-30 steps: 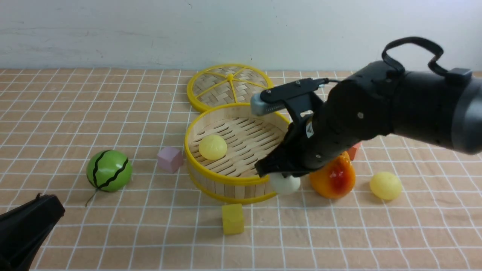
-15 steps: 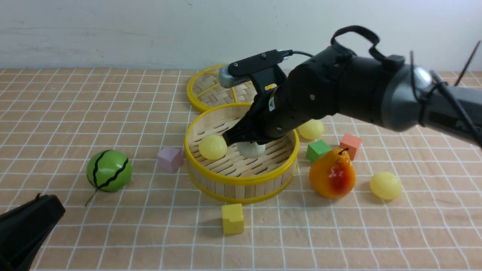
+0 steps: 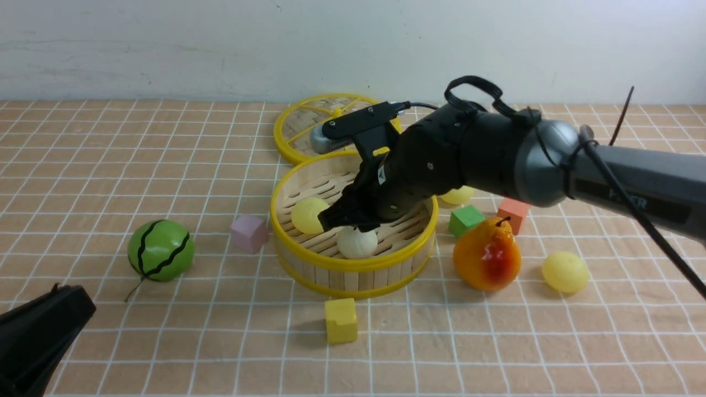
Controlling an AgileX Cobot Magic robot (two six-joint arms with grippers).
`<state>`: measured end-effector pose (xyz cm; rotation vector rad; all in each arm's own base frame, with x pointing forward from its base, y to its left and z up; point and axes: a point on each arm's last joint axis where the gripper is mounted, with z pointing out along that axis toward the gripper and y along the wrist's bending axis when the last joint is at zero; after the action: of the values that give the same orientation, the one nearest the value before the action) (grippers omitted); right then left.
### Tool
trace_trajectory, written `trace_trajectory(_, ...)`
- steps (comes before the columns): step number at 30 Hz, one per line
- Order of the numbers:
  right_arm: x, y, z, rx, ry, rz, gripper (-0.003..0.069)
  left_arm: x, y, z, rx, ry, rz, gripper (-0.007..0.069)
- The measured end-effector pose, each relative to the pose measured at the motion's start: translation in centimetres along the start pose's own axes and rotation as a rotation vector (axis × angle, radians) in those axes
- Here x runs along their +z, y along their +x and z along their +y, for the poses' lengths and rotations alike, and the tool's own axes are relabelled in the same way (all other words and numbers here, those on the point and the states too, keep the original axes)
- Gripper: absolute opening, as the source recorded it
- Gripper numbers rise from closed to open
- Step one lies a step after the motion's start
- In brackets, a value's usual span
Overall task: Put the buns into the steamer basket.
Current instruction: Use the right arm to put the steamed stuffed bun into the steamer, then use the right arm to grab a steamed stuffed bun
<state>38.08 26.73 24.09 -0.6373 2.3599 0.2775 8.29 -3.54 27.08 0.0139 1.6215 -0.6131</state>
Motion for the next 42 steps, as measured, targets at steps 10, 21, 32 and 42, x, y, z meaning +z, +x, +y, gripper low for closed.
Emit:
trace_trajectory(10, -12.5, -0.3, -5.9, 0.054, 0.233, 0.162, 0.0319, 0.0, 0.0, 0.0, 0.000, 0.000, 0.000, 0.0061)
trace_trajectory(21, -9.6, 8.0, -15.2, 0.439, 0.277, 0.359, 0.0300, 0.0, 0.0, 0.0, 0.000, 0.000, 0.001, 0.0068)
trace_trajectory(32, -6.3, 9.2, -18.6, 0.548, 0.235, 0.267, 0.0300, 0.0, 0.0, 0.0, 0.000, 0.000, 0.001, 0.0076)
trace_trajectory(42, -4.0, 10.4, -19.3, 0.524, 0.251, 0.313, 0.0300, 0.0, 0.1, 0.0, 0.000, 0.000, 0.007, 0.0085)
